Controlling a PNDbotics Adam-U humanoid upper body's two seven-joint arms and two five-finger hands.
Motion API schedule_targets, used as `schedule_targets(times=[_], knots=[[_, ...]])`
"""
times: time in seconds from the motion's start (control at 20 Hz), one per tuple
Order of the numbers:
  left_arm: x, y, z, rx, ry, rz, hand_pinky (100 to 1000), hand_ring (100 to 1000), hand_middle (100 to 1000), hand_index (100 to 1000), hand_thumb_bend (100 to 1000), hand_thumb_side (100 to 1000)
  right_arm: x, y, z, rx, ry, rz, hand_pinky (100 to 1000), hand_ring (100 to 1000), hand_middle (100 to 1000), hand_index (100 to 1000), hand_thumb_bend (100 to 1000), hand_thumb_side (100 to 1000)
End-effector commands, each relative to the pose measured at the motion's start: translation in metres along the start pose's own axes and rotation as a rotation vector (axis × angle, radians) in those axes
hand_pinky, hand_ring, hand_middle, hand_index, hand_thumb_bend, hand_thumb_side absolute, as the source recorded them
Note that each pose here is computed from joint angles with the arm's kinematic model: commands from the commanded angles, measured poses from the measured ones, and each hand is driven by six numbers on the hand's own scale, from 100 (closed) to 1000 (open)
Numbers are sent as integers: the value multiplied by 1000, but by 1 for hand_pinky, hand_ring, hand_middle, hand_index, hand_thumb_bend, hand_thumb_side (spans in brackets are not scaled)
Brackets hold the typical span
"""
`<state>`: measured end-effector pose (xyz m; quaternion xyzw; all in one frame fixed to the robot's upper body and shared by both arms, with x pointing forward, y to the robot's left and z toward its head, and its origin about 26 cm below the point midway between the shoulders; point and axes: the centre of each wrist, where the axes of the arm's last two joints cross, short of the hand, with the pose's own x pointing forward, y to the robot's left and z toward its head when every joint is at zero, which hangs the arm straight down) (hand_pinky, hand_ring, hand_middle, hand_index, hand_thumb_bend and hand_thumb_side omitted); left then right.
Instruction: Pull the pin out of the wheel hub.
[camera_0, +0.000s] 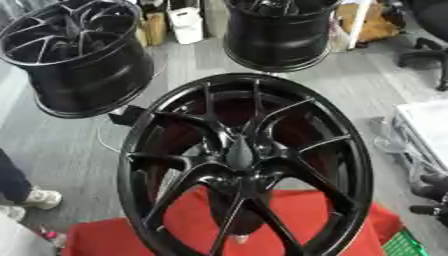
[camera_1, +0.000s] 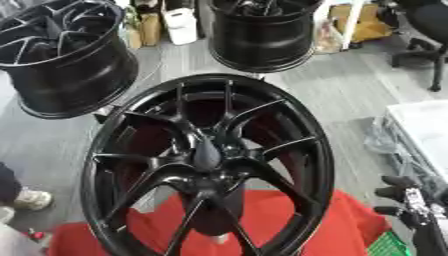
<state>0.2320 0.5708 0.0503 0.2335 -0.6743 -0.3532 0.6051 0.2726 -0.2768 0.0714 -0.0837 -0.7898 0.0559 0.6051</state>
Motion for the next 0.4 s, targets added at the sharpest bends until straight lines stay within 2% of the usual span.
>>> schedule_targets(times=[0.05,0.2,0.4], knots=[[0,6,7,-30,-112,-38,714,717,847,909,352,867,7,-1,-2,-6,-26,3,615,765,565,746,100,914],[2,-14,13,87,-123,47,707,704,827,897,323,879,6,1,-2,-14,-20,-7,616,765,565,746,100,922],[15,-40,-1,242,-178,174,687,659,776,863,300,859,6,3,-3,-17,-27,-20,616,765,565,746,100,922]])
